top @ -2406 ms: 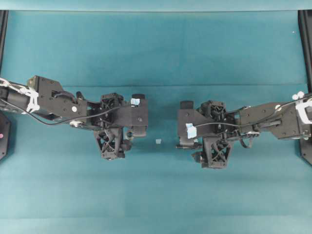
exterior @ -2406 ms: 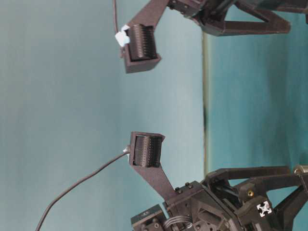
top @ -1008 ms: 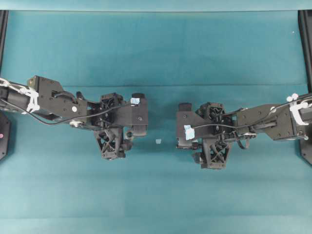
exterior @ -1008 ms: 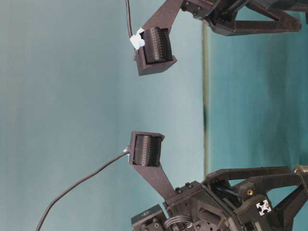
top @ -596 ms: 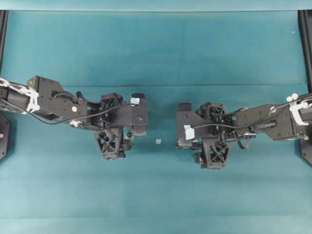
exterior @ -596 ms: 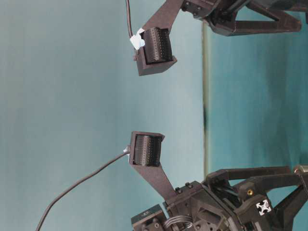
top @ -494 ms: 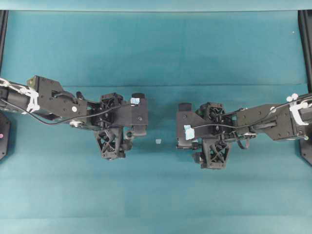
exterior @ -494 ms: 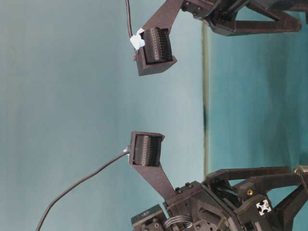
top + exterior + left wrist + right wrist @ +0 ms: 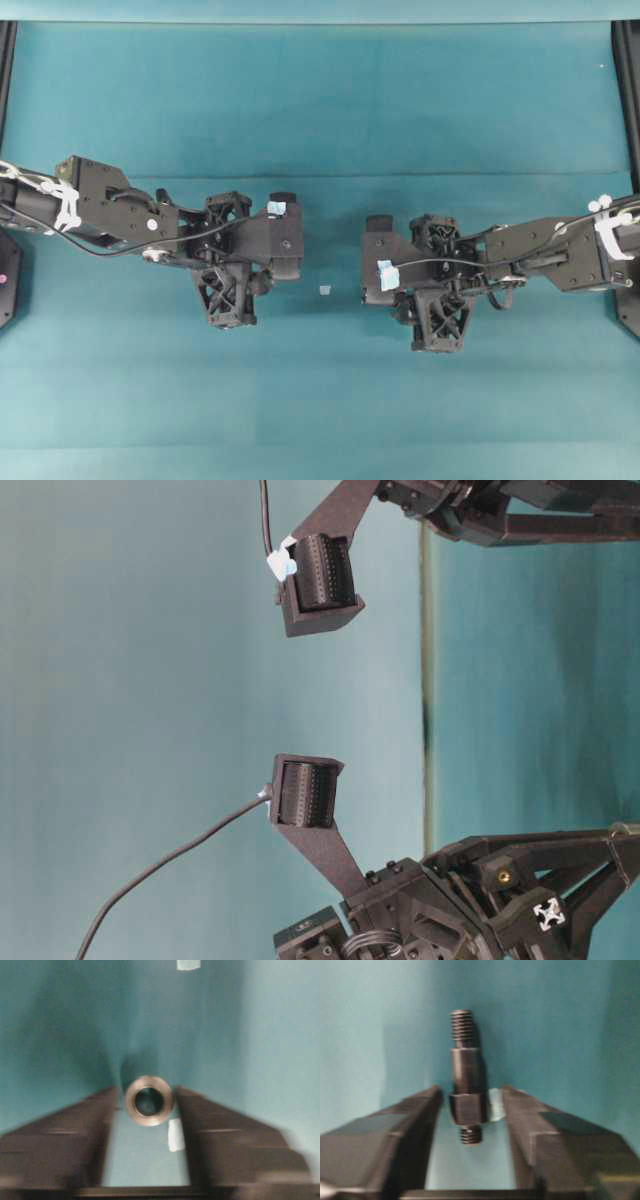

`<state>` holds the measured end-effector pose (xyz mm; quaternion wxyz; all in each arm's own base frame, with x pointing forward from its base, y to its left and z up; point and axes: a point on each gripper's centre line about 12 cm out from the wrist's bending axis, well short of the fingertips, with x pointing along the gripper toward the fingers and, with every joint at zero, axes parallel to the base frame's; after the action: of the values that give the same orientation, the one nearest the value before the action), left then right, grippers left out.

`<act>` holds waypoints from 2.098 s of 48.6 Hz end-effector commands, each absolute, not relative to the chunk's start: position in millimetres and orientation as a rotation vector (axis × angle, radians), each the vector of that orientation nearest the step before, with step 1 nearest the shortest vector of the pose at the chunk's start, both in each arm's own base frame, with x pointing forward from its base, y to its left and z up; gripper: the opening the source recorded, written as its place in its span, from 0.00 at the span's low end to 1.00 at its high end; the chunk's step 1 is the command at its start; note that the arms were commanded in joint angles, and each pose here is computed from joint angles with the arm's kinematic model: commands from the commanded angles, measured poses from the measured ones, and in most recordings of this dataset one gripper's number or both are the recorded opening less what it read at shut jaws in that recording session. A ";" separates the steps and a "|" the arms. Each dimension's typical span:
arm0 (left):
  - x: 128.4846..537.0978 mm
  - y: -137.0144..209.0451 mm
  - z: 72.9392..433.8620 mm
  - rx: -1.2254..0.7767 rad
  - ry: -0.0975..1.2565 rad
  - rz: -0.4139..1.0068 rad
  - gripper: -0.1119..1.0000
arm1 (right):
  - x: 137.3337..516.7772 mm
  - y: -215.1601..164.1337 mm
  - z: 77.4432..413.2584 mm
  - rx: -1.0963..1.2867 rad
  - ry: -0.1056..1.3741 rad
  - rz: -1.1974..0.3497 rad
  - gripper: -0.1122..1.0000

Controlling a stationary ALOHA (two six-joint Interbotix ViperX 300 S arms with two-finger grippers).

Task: Insert the washer onto the shaft with both hands.
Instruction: 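Close both grippers on the washer and the shaft and lift them, then bring the held washer and shaft together between the grippers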

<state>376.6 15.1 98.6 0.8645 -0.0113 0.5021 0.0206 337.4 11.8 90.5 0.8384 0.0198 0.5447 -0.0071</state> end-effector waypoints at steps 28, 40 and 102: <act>378.9 14.0 103.1 -0.017 1.034 0.038 0.42 | 337.4 8.6 90.1 0.052 1.156 -0.028 0.11; 379.9 14.6 105.2 -0.020 1.028 0.040 0.42 | 337.9 9.1 90.9 0.051 1.150 -0.026 0.11; 378.9 -13.7 170.1 -0.069 0.403 -0.026 0.42 | 313.8 21.0 125.0 0.237 0.607 -0.017 0.10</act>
<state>375.3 -12.3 162.9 0.9738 -0.0322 0.2249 -0.0101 310.8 19.5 118.4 0.9427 0.1120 0.3140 -0.0110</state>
